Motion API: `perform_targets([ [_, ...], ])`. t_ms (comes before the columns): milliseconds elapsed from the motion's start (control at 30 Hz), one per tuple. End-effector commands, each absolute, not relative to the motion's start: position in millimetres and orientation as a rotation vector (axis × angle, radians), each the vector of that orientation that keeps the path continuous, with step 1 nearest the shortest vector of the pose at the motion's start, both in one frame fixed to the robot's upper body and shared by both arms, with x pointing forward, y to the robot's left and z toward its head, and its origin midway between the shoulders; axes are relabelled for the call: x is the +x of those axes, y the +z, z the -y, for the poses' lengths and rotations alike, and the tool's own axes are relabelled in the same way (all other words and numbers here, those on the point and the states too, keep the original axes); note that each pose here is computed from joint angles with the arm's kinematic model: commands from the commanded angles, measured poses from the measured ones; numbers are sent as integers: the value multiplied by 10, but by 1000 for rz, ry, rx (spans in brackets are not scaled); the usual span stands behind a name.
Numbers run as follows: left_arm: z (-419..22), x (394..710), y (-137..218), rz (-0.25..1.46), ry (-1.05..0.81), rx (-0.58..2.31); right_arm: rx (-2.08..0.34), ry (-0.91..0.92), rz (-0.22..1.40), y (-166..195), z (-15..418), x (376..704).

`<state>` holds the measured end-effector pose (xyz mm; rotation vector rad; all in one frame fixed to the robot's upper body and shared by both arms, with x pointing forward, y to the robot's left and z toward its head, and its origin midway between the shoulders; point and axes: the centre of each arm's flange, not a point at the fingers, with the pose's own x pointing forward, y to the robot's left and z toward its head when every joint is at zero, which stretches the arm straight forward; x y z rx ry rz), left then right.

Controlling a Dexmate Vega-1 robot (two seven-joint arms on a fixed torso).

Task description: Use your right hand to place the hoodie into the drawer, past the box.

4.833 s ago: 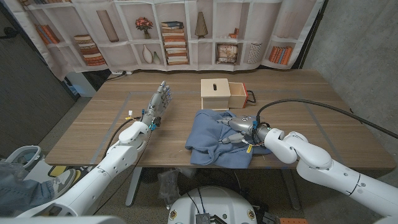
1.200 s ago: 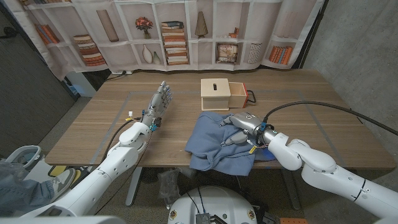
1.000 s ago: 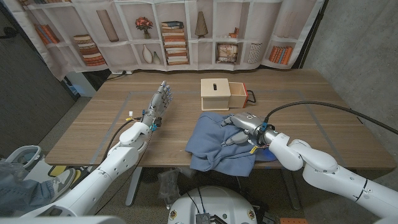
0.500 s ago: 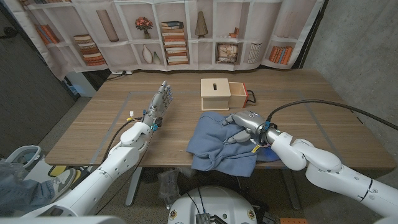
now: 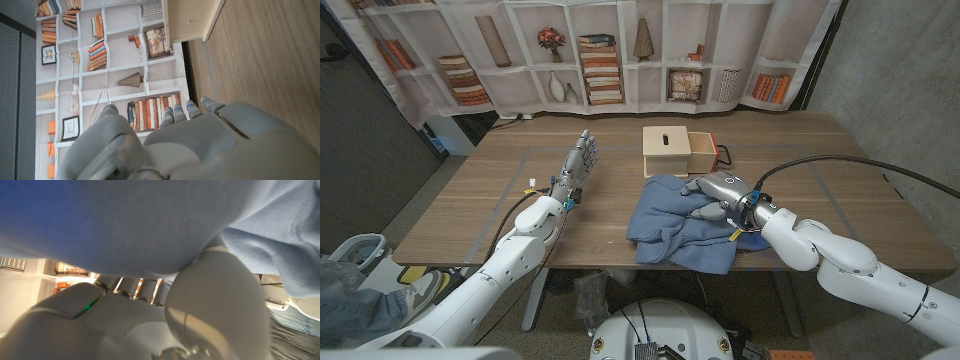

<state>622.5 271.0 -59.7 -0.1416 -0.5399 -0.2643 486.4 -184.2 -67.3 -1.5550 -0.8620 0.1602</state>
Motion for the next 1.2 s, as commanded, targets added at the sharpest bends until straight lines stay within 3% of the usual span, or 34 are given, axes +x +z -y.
perform_targets([
  [33, -2729, 6253, -614, 552, -275, -156, -1547, 175, 846, -522, 1845, 4801],
  [400, -2725, 6270, -559, 554, -289, -144, -1407, 250, 794, -346, 1936, 4763],
  [1200, -2706, 6248, -531, 562, -305, -136, -1415, 186, 826, -161, 1980, 4550],
])
